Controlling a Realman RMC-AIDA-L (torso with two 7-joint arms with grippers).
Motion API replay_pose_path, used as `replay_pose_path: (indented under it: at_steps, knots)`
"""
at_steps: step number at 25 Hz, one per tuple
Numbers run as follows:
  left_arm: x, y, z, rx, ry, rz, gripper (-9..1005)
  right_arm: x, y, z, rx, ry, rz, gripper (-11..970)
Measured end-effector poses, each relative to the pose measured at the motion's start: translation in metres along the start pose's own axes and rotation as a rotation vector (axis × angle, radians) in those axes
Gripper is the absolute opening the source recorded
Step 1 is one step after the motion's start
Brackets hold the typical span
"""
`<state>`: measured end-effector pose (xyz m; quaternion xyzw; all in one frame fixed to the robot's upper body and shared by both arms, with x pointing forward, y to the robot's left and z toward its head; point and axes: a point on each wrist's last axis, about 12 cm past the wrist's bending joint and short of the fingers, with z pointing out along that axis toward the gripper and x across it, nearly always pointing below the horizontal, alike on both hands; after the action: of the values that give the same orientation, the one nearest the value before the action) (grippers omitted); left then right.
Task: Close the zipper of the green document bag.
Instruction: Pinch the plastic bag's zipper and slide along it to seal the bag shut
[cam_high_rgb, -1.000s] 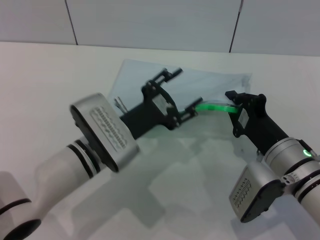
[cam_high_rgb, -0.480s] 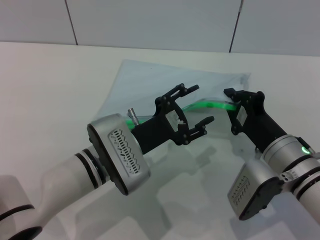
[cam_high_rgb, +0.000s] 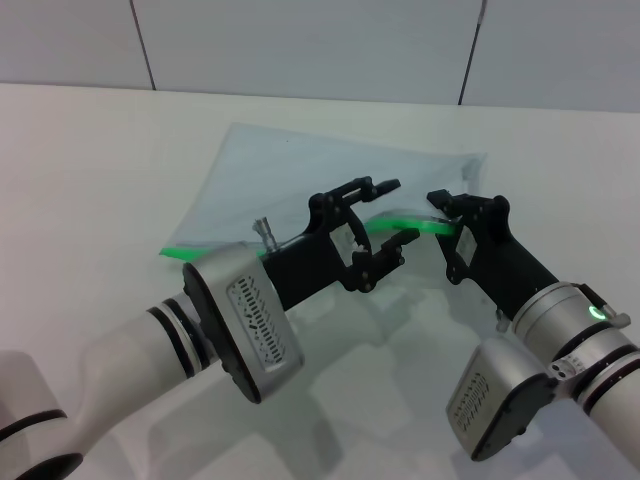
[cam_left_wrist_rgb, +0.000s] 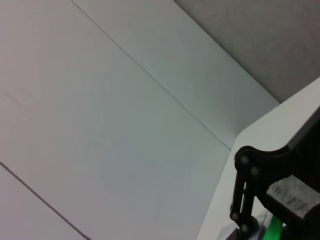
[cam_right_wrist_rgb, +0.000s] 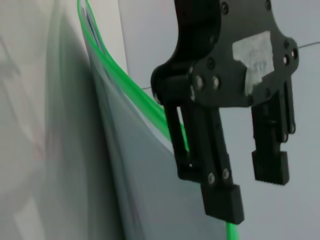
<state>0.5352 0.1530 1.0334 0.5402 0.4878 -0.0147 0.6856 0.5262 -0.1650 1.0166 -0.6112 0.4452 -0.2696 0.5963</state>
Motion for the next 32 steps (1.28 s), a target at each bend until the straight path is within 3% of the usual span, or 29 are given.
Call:
replay_pose_path:
  at_steps: [6, 18, 32]
  knots:
    - [0.0016, -0.0006, 0.0006, 0.009, 0.015, 0.010, 553, -0.0005, 0.0001, -0.0001, 0.000, -0.003, -0.001, 34]
    - [0.0056, -0.0006, 0.0000, 0.018, 0.041, 0.017, 451, -0.0008, 0.0006, -0.0005, -0.001, -0.005, -0.005, 31]
    - [0.0042, -0.0032, 0.0006, 0.035, 0.034, 0.102, 318, -0.0019, 0.0024, -0.0011, -0.012, -0.012, -0.009, 27]
